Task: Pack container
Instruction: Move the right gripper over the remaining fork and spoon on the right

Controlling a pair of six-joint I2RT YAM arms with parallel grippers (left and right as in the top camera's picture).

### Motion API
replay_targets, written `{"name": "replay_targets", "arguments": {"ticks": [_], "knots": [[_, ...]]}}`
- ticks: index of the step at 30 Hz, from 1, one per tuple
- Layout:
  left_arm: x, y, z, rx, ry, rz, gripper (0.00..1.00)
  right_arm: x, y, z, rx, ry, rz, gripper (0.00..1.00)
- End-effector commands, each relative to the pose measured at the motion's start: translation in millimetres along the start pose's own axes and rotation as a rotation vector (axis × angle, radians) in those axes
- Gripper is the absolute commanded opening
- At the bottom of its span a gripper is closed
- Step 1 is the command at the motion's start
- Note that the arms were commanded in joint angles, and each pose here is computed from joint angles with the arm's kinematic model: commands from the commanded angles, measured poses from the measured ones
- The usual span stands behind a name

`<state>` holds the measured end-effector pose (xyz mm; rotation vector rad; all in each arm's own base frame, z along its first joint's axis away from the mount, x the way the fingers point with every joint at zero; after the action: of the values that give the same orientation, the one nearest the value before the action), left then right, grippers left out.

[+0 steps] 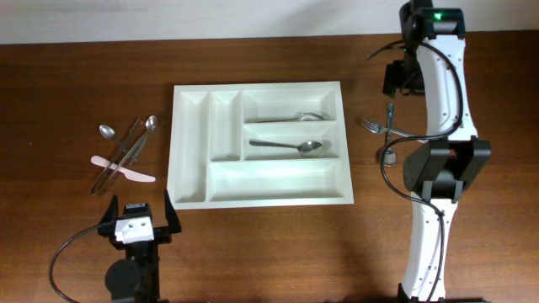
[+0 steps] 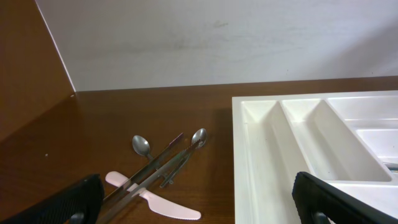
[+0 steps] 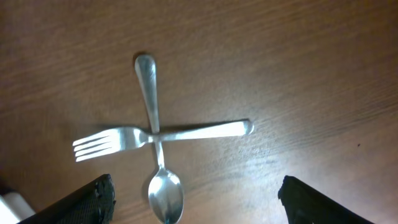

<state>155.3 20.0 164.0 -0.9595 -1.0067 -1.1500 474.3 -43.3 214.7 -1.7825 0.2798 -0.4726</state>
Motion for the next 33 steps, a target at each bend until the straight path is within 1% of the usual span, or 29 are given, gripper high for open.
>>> {"name": "replay_targets", "arguments": {"ticks": [1,5,9,14,17,19,21,25,30,33], "knots": [[0,0,0,-0.005,0.009,-0.003,0.99,1,-19,-11,0.025,0.029,-0.046,0.87],[0,0,0,-0.005,0.009,-0.003,0.99,2,-27,-24,0.043,0.064,-0.093,0.89],[0,0,0,-0.005,0.009,-0.003,0.99,-12,-30,-37,0.05,0.079,-0.092,0.89],[0,0,0,-0.005,0.009,-0.003,0.99,-35,-16,-44,0.048,0.068,-0.001,0.89],[0,0,0,-0.005,0.009,-0.003,0.99,-47,-2,-38,0.1,0.003,0.081,0.89],[0,0,0,-0.005,0.009,-0.003,0.99,-53,8,-36,0.106,-0.005,0.121,0.89],[0,0,0,-0.005,0.009,-0.003,0.99,-57,17,-33,0.113,-0.024,0.142,0.89],[0,0,0,-0.005,0.009,-0.003,0.99,-63,29,-24,0.206,-0.107,0.171,0.9],[0,0,0,-0.005,0.009,-0.003,0.99,-58,36,-14,0.313,-0.202,0.13,0.9],[0,0,0,-0.005,0.009,-0.003,0.99,-51,37,-14,0.324,-0.212,0.082,0.9]]}}
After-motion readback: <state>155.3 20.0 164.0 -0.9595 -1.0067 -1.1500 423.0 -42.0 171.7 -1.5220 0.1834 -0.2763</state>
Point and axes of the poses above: each gripper's point midway between its finger pads, its own y axis out along the fingers, its own z axis along the line the jaws close on, x = y × z, the point moved 9 cm from there along -y, back along the fingers, and after that the axes turned 10 degrees about y, right-handed, at the moved point
